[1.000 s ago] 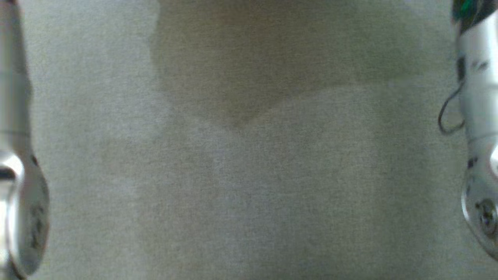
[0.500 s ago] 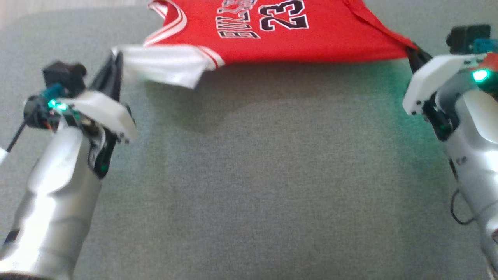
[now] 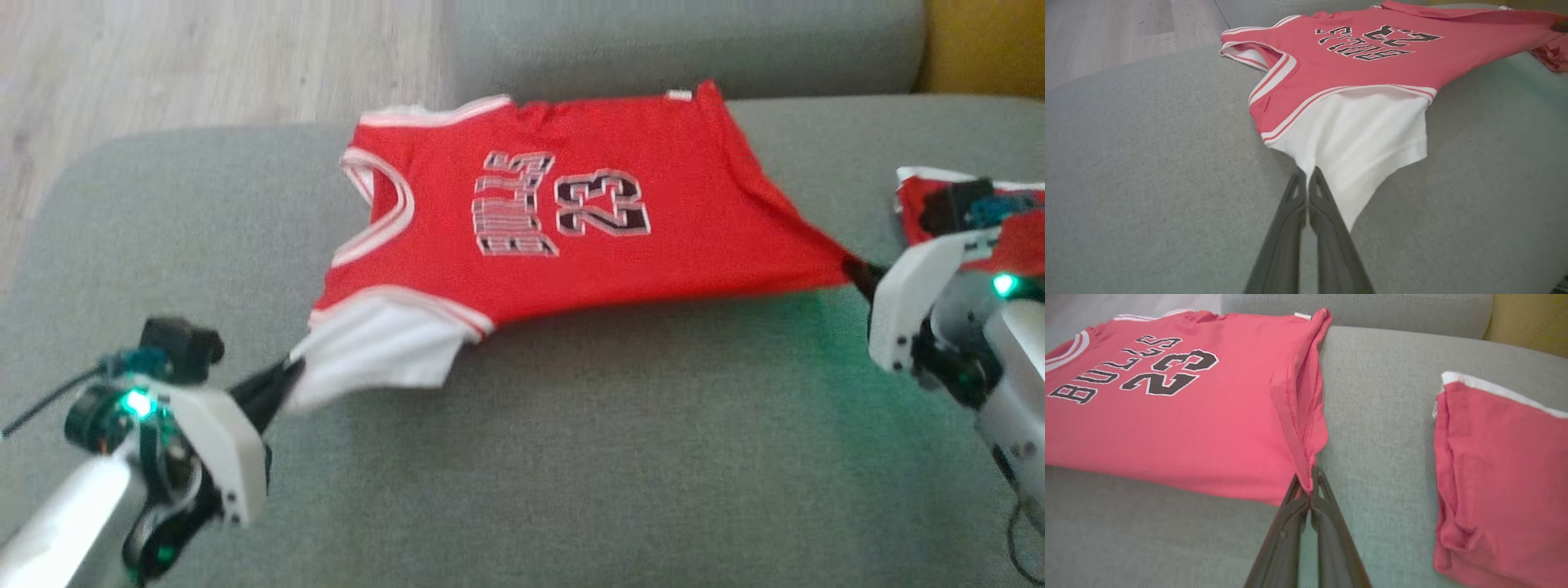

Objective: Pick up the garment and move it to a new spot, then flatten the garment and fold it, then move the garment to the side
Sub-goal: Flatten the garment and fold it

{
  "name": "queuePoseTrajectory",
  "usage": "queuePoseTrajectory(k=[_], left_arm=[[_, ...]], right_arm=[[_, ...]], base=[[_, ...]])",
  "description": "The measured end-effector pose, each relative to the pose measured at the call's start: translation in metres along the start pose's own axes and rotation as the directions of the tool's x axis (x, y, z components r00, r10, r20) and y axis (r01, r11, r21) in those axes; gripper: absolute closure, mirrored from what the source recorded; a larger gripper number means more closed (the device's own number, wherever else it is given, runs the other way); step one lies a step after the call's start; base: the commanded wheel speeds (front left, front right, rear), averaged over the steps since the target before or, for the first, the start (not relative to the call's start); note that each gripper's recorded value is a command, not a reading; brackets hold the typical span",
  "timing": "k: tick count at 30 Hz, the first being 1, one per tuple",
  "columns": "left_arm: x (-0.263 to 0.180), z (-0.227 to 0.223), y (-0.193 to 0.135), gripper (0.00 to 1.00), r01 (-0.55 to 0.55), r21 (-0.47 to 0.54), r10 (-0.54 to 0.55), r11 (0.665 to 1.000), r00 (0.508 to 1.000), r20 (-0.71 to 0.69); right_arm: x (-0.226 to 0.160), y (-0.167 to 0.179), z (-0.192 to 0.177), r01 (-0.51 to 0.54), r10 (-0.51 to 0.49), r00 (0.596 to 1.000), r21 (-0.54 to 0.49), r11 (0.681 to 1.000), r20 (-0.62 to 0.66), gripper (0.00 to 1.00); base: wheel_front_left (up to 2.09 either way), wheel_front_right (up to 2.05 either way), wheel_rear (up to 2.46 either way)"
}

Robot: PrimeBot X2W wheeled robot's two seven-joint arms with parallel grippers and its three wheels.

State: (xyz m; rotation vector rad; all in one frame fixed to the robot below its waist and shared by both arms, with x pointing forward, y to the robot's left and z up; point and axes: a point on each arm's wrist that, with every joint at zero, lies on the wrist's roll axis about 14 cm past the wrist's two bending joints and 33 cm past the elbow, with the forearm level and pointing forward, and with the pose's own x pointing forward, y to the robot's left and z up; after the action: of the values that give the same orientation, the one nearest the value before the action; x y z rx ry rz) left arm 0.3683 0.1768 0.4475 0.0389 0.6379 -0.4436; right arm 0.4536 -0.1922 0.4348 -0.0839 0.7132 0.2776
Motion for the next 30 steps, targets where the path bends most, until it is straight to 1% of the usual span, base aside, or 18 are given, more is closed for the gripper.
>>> queuePoseTrajectory(k=[2, 3, 9, 13, 18, 20, 23, 28, 30], left_arm=[[-0.011, -0.006, -0.010, 1.00, 0.018, -0.002, -0.018, 1.000, 1.000, -0.016], [-0.011, -0.006, -0.010, 1.00, 0.018, -0.002, -0.018, 1.000, 1.000, -0.016], [-0.041, -0.024, -0.036, 1.00, 0.055, -0.011, -0.056, 0.998, 0.996, -0.065], [-0.043, -0.021, -0.041, 1.00, 0.054, -0.019, -0.055, 0.998, 0.997, -0.054], [-0.033, -0.014, -0.036, 1.00, 0.041, -0.013, -0.042, 0.999, 0.998, -0.051], [-0.026, -0.006, -0.028, 1.00, 0.021, 0.003, -0.021, 1.000, 0.999, -0.040], [-0.011, 0.012, -0.013, 1.00, -0.008, 0.001, 0.008, 1.000, 1.000, -0.015], [0.016, 0.038, 0.010, 1.00, -0.050, 0.023, 0.051, 0.998, 0.999, -0.002], [0.027, 0.043, 0.019, 1.00, -0.070, 0.051, 0.071, 0.996, 0.997, -0.013]], right_arm=[[-0.010, 0.003, -0.009, -0.020, 0.020, 0.999, 0.004, 1.000, -0.025, 1.00], [-0.010, 0.003, -0.009, -0.020, 0.020, 0.999, 0.004, 1.000, -0.025, 1.00], [-0.041, 0.016, -0.044, -0.093, 0.097, 0.989, 0.042, 0.995, -0.113, 1.00], [-0.046, 0.027, -0.052, -0.134, 0.141, 0.982, 0.065, 0.989, -0.123, 1.00], [-0.039, 0.025, -0.045, -0.134, 0.142, 0.983, 0.072, 0.988, -0.115, 1.00], [-0.033, 0.025, -0.043, -0.132, 0.140, 0.984, 0.073, 0.988, -0.113, 1.00], [-0.022, 0.026, -0.038, -0.128, 0.138, 0.984, 0.093, 0.987, -0.111, 1.00], [-0.001, 0.025, -0.010, -0.118, 0.127, 0.990, 0.133, 0.984, -0.061, 1.00], [0.006, 0.023, -0.001, -0.108, 0.115, 0.992, 0.135, 0.985, -0.048, 1.00]], base=[[0.00, 0.00, 0.00], [0.00, 0.00, 0.00], [0.00, 0.00, 0.00], [0.00, 0.00, 0.00], [0.00, 0.00, 0.00], [0.00, 0.00, 0.00], [0.00, 0.00, 0.00], [0.00, 0.00, 0.00], [0.00, 0.00, 0.00]])
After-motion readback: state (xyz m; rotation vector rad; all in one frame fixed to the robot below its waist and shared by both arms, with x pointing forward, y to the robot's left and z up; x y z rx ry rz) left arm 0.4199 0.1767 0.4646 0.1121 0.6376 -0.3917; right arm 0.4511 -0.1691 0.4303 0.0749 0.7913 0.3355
